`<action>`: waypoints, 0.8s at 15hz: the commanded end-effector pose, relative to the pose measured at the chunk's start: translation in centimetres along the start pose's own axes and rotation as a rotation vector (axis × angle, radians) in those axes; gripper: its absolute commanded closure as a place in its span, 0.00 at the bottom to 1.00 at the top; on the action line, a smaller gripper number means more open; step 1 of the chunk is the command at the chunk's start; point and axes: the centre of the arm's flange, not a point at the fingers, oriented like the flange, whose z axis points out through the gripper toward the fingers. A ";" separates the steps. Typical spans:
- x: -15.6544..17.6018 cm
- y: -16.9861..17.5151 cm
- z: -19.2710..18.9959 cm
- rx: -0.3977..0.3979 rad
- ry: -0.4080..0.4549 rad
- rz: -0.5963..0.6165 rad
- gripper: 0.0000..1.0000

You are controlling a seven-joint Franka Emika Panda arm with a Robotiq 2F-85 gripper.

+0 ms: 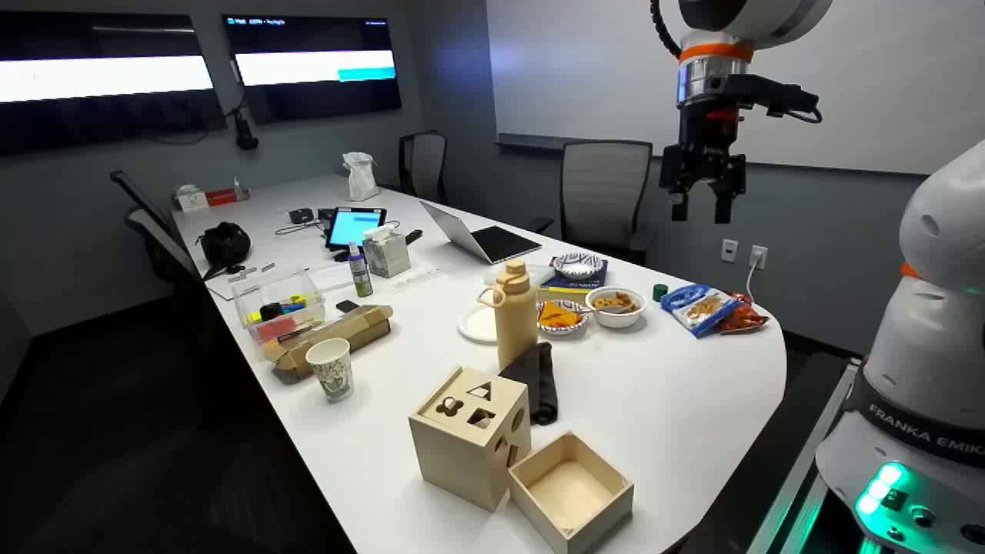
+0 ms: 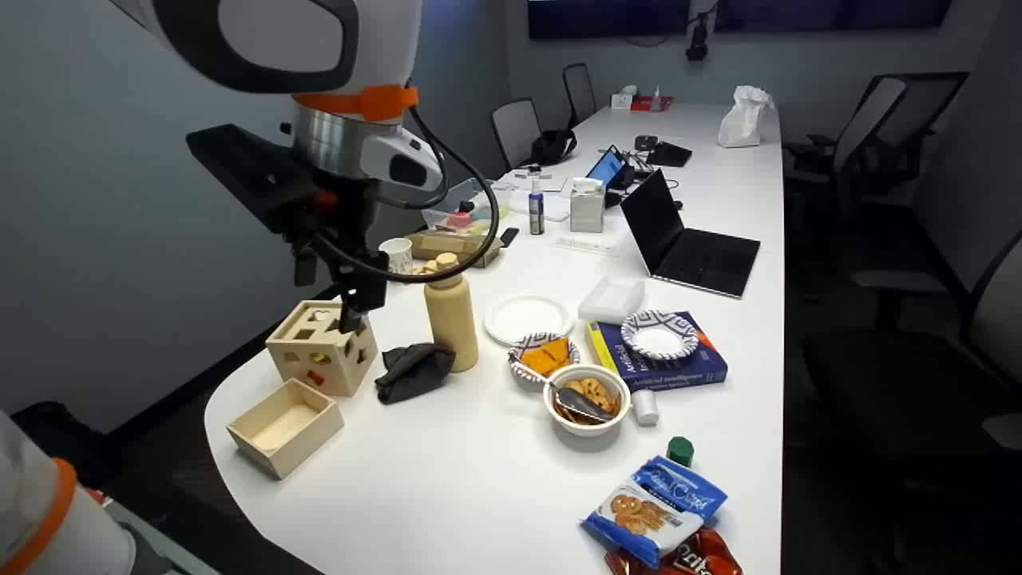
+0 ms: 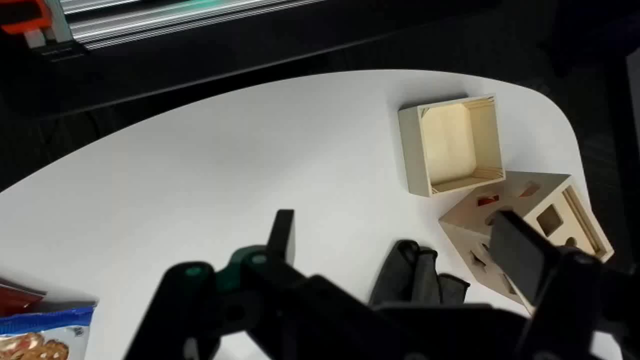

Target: Slide the lid on the wooden toy box.

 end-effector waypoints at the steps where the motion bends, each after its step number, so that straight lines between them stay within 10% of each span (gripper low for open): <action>1: 0.0 0.0 0.0 0.000 0.000 0.000 0.00; 7: 0.2 -0.9 0.0 -0.013 -0.002 0.010 0.00; 12: -0.1 -9.9 1.1 -0.125 0.047 0.060 0.00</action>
